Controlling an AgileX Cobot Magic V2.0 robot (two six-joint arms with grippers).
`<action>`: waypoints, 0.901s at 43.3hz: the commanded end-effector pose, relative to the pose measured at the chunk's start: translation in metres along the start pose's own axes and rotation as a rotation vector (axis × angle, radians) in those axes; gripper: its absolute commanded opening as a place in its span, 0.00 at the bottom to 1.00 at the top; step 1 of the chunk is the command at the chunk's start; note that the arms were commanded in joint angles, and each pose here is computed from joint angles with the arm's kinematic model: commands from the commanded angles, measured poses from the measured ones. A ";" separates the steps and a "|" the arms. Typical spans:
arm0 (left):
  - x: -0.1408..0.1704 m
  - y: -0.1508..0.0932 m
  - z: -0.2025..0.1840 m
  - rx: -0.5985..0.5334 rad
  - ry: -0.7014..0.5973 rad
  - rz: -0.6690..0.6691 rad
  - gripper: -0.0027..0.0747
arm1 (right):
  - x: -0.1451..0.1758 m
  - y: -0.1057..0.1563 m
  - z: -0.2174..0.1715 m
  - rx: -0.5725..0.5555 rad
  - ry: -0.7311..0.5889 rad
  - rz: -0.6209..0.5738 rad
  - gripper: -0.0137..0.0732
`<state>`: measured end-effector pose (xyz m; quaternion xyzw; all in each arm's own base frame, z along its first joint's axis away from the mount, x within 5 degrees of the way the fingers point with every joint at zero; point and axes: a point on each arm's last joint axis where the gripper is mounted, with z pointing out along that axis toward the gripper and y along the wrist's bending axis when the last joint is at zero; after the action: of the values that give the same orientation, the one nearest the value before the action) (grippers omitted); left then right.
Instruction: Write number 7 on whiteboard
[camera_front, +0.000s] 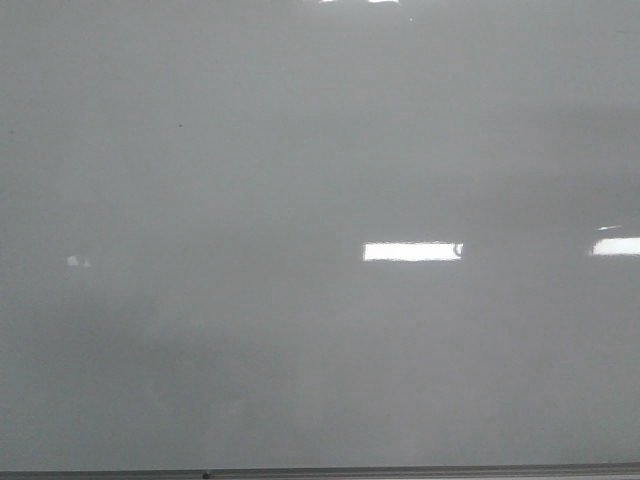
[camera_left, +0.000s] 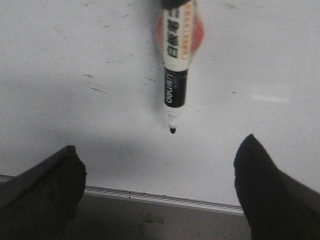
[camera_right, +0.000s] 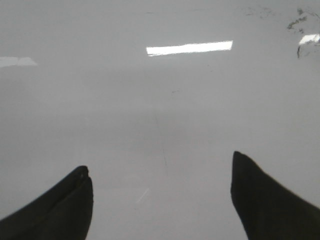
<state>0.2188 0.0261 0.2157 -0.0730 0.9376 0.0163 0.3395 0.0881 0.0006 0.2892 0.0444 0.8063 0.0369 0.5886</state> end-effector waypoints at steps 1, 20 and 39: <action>-0.024 0.000 0.012 0.002 -0.080 -0.005 0.79 | -0.018 0.002 -0.002 -0.005 -0.104 -0.007 0.84; -0.040 -0.001 0.040 0.005 -0.220 0.074 0.57 | -0.018 0.002 -0.002 -0.005 -0.104 -0.007 0.84; -0.035 -0.001 0.047 0.004 -0.176 0.074 0.09 | -0.018 0.002 -0.002 -0.005 -0.104 -0.007 0.84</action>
<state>0.2696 0.0319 0.1846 -0.0330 0.9244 0.0321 0.3787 0.0881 0.0006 0.2893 0.0444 0.8061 0.0369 0.5889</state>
